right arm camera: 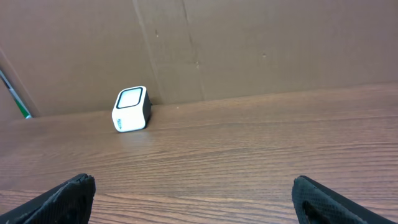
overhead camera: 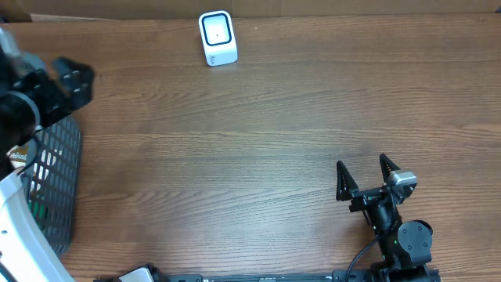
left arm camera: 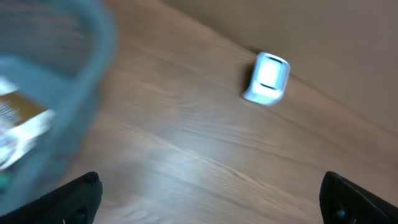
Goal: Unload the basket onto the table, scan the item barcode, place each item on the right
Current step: 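Move the left gripper left and down into the grey basket, then grasp the green-capped jar in the basket with the left gripper, then lift the jar out and carry it toward the white scanner, then hold the jar under the scanner, then set it on the table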
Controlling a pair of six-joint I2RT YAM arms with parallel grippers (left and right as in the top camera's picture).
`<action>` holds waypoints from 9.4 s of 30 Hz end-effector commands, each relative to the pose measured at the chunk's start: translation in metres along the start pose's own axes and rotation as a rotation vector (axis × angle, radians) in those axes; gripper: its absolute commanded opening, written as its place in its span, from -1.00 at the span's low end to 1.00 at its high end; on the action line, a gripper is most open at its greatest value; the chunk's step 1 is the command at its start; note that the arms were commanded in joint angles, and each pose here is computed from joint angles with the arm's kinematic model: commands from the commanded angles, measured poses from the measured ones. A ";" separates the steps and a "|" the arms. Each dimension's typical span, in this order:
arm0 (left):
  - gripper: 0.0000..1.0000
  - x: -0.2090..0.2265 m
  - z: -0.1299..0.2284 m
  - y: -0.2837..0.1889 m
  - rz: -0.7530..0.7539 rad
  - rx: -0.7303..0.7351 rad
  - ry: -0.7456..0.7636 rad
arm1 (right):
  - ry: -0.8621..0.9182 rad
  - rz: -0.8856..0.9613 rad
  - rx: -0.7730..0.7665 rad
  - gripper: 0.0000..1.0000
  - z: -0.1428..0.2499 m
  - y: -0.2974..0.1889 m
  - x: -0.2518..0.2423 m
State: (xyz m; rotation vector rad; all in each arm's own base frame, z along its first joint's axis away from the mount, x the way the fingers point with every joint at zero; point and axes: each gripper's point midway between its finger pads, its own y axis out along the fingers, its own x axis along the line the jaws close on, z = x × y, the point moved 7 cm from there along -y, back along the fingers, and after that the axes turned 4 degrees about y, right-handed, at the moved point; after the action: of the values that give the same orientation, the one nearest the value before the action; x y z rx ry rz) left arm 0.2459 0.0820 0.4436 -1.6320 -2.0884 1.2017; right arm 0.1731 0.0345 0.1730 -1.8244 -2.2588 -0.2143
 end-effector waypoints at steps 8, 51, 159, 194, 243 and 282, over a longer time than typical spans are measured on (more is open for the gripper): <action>0.99 0.065 -0.008 -0.021 -0.239 -0.084 -0.250 | -0.001 0.003 -0.008 1.00 0.001 0.000 -0.001; 0.98 0.217 0.061 0.061 -0.600 0.327 -0.679 | -0.001 0.003 -0.008 0.99 0.001 0.000 -0.001; -0.03 0.241 0.073 0.115 -0.485 0.260 -0.668 | -0.001 0.003 -0.008 1.00 0.001 0.000 -0.001; -0.02 -0.039 -0.010 -0.010 -0.003 -0.007 0.034 | -0.001 0.003 -0.008 1.00 0.001 0.000 -0.001; 0.01 -0.266 0.311 0.288 0.191 0.646 0.588 | -0.001 0.003 -0.008 1.00 0.001 0.000 -0.001; 0.68 -0.286 0.242 0.231 0.136 0.584 0.681 | -0.001 0.003 -0.008 1.00 0.001 0.000 -0.001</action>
State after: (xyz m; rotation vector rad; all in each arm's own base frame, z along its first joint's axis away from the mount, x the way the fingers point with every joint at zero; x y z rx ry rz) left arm 0.3412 -0.2790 0.1813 -1.5458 -1.0434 1.0013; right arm 0.1731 0.0345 0.1729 -1.8243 -2.2586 -0.2139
